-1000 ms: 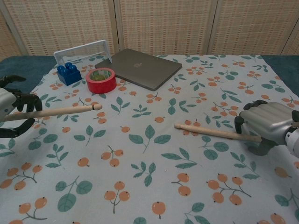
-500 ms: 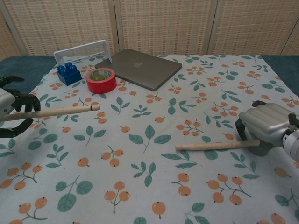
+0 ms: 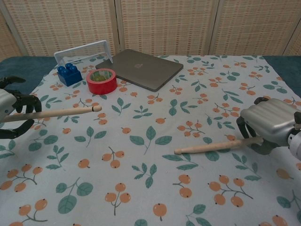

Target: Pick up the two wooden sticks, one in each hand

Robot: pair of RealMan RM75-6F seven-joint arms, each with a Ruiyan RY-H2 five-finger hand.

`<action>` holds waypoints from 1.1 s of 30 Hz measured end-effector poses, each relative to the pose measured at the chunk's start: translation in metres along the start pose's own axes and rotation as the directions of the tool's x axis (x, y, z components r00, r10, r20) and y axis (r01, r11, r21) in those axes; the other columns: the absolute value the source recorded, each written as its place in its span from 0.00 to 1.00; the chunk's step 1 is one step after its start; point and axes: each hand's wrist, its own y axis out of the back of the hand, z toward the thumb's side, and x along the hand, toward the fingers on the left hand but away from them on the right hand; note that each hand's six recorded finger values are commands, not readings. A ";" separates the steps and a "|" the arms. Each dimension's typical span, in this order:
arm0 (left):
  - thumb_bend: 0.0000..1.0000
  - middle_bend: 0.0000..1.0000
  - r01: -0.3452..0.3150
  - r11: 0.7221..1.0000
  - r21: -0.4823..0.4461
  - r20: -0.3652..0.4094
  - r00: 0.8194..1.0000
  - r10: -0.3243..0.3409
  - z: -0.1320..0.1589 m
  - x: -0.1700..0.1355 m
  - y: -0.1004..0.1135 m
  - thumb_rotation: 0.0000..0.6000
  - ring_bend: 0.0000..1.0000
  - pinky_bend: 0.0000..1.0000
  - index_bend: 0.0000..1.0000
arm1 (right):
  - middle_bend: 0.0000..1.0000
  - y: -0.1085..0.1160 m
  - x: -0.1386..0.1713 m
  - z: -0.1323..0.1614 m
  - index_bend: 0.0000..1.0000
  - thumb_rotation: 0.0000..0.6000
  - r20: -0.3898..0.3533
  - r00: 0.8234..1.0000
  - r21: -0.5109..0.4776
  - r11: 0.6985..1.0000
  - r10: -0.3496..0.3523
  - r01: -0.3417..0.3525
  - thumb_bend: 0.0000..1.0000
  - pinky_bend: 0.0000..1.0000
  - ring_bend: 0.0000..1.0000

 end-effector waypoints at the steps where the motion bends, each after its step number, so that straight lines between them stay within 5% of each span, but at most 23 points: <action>1: 0.53 0.88 -0.001 1.000 0.001 0.000 1.000 0.001 0.000 0.000 0.000 1.00 0.52 0.15 0.83 | 0.59 0.001 0.001 0.001 0.81 1.00 -0.002 1.000 0.008 1.000 -0.005 0.005 0.32 0.11 0.44; 18: 0.53 0.88 0.016 1.000 -0.019 -0.018 1.000 -0.017 -0.005 -0.001 -0.002 1.00 0.52 0.15 0.83 | 0.83 -0.011 0.000 0.003 1.00 1.00 -0.013 1.000 0.043 0.999 -0.026 0.026 0.38 0.26 0.67; 33: 0.53 0.89 0.030 0.992 -0.124 -0.109 0.993 -0.044 -0.028 0.012 0.010 1.00 0.55 0.15 0.84 | 0.86 0.014 0.012 -0.011 1.00 1.00 -0.067 0.979 -0.218 0.960 -0.193 0.175 0.38 0.29 0.69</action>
